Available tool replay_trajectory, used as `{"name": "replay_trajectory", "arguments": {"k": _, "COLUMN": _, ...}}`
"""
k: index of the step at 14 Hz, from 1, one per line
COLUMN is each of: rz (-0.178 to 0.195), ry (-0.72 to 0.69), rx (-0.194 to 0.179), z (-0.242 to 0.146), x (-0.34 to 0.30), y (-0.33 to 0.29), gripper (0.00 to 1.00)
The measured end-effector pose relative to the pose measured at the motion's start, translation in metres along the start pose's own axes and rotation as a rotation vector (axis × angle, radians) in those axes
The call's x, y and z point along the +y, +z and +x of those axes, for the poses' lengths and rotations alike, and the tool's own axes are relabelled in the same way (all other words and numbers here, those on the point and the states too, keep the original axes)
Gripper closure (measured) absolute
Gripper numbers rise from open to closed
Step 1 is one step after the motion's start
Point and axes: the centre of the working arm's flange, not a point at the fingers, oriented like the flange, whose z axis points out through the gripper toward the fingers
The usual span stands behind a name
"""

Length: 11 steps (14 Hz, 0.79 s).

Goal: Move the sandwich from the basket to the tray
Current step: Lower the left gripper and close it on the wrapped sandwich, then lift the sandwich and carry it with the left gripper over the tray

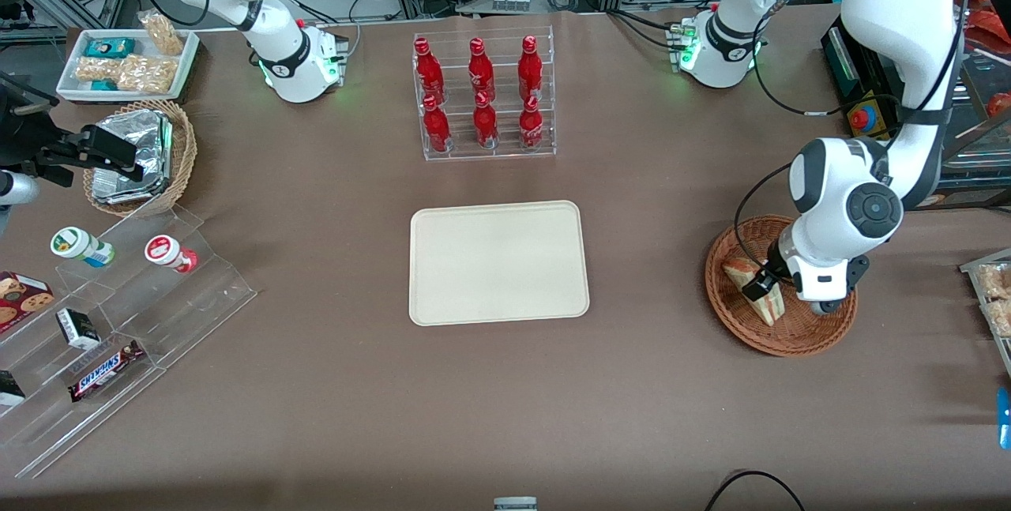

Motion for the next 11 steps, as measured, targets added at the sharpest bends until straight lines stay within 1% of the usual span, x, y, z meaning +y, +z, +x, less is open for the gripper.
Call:
{"name": "replay_trajectory", "arguments": {"k": 1, "rz": 0.004, "ry": 0.001, "rx": -0.005, "z": -0.001, "x": 0.001, "y": 0.007, "gripper": 0.0}}
{"name": "replay_trajectory", "arguments": {"k": 2, "rz": 0.013, "ry": 0.004, "rx": -0.013, "z": -0.003, "x": 0.001, "y": 0.014, "gripper": 0.06}}
{"name": "replay_trajectory", "arguments": {"k": 3, "rz": 0.02, "ry": 0.015, "rx": -0.02, "z": -0.006, "x": 0.003, "y": 0.02, "gripper": 0.19}}
{"name": "replay_trajectory", "arguments": {"k": 4, "rz": 0.028, "ry": 0.051, "rx": -0.026, "z": -0.009, "x": 0.004, "y": 0.023, "gripper": 0.29}}
{"name": "replay_trajectory", "arguments": {"k": 5, "rz": 0.044, "ry": 0.108, "rx": -0.039, "z": -0.011, "x": 0.004, "y": 0.022, "gripper": 0.42}}
{"name": "replay_trajectory", "arguments": {"k": 6, "rz": 0.064, "ry": 0.162, "rx": -0.058, "z": -0.011, "x": 0.004, "y": 0.017, "gripper": 0.5}}
{"name": "replay_trajectory", "arguments": {"k": 7, "rz": 0.09, "ry": 0.202, "rx": -0.081, "z": -0.009, "x": 0.005, "y": 0.008, "gripper": 0.57}}
{"name": "replay_trajectory", "arguments": {"k": 9, "rz": 0.146, "ry": 0.25, "rx": -0.132, "z": -0.006, "x": 0.012, "y": -0.031, "gripper": 0.63}}
{"name": "replay_trajectory", "arguments": {"k": 10, "rz": 0.164, "ry": 0.305, "rx": -0.149, "z": -0.011, "x": 0.022, "y": -0.055, "gripper": 0.69}}
{"name": "replay_trajectory", "arguments": {"k": 11, "rz": 0.168, "ry": 0.404, "rx": -0.158, "z": -0.022, "x": 0.037, "y": -0.075, "gripper": 0.76}}
